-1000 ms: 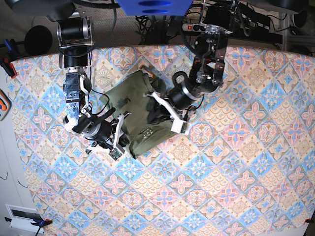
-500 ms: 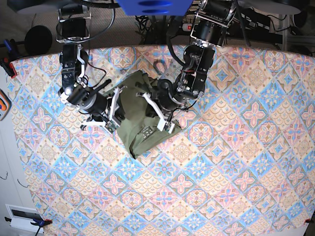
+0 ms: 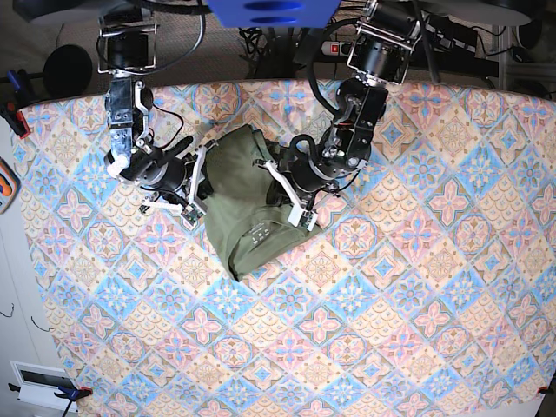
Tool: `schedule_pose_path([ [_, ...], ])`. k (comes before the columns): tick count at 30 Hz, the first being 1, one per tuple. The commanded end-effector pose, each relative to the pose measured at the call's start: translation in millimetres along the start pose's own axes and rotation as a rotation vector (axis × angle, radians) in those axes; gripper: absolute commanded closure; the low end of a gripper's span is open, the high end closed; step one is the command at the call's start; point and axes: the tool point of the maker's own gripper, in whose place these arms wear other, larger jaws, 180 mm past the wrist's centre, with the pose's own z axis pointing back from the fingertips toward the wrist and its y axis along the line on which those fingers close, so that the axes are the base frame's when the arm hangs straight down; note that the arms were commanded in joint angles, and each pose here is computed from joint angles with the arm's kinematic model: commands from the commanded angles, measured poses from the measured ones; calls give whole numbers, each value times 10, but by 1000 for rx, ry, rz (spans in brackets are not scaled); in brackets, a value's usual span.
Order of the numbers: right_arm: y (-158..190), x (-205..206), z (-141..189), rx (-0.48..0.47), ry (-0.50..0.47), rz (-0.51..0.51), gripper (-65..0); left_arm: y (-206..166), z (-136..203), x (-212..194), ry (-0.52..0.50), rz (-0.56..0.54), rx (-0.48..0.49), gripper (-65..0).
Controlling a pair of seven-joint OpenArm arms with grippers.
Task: Layout the t-shirt on the table in an organized manner, then fold the t-shirt properly
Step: 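Press the bundle's sides flat with both grippers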
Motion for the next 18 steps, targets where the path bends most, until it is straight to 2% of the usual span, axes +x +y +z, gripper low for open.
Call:
schedule_pose_path([
  [1, -49, 33, -2, -4, -10, -1, -51, 60, 7, -5, 20, -18, 23, -7],
  [4, -75, -99, -75, 8, -1, -31, -51, 154, 37, -14, 26, -34, 38, -7],
  [11, -374, -339, -22, -75, 34, -65, -51, 371, 116, -50, 43, -65, 74, -7],
  [15, -516, -287, 84, -119, 6, -81, -51, 463, 162, -40, 44, -74, 89, -7],
  [18, -566, -58, 228, -157, -50, -37, -51, 436, 251, 155, -12, -89, 79, -7],
])
